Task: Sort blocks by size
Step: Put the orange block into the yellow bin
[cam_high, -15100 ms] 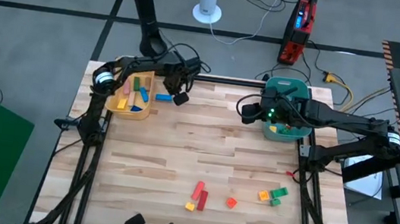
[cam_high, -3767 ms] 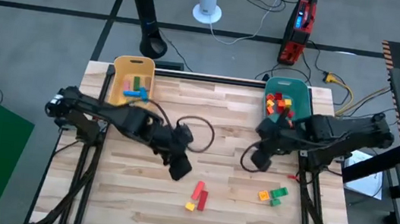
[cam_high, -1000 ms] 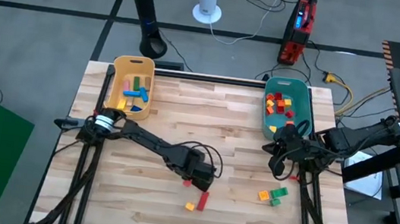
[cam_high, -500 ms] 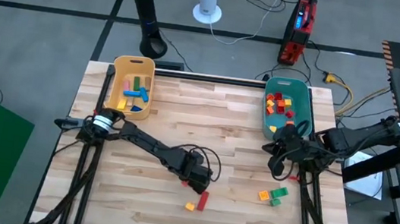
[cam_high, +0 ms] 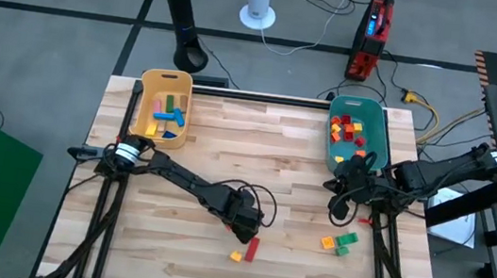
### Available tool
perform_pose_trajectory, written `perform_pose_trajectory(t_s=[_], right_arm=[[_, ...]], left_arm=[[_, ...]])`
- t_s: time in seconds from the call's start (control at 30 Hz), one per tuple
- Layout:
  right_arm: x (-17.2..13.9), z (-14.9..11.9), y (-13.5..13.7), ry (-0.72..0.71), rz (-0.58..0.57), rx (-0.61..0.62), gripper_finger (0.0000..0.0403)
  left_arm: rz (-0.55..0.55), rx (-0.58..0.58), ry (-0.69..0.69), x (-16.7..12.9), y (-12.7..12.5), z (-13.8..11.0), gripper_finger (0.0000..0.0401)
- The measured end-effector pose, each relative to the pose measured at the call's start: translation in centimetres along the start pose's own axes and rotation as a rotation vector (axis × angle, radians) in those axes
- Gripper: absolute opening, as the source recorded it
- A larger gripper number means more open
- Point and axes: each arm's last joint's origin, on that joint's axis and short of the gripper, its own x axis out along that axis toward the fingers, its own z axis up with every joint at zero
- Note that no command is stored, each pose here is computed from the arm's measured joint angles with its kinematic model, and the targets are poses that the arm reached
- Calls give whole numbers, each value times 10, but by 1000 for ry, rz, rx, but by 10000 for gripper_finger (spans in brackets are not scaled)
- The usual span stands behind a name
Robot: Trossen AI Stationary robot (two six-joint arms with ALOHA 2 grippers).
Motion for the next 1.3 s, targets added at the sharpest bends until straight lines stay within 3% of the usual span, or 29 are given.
perform_pose_trajectory(t_s=[0.17, 0.27, 0.4, 0.53, 0.63, 0.77, 0.87, 1.1, 1.3], right_arm=[[0, 0, 0, -5, -4, -6, 9], [0, 1, -1, -19, -19, -11, 9], [0, 1, -1, -27, -28, -13, 9], [0, 1, -1, -37, -38, -13, 9], [0, 1, -1, -38, -39, -11, 9], [0, 4, -3, -46, -46, 6, 9], [0, 7, -5, -68, -38, 34, 9], [4, 20, -12, -131, -47, 116, 9], [7, 31, -21, -176, -57, 204, 9]], left_arm=[[32, 64, 87, -23, 1, 7, 80], [-5, 96, 69, -62, -3, 22, 80], [28, 133, 43, -107, 2, 46, 80], [83, 128, -22, -164, 25, 74, 84], [225, 76, -79, -198, 60, 95, 86], [173, 12, -204, -235, 112, 127, 87], [246, -65, -220, -258, 164, 135, 88], [301, -309, -128, -261, 281, 144, 89], [349, -466, 47, -223, 353, 129, 90]])
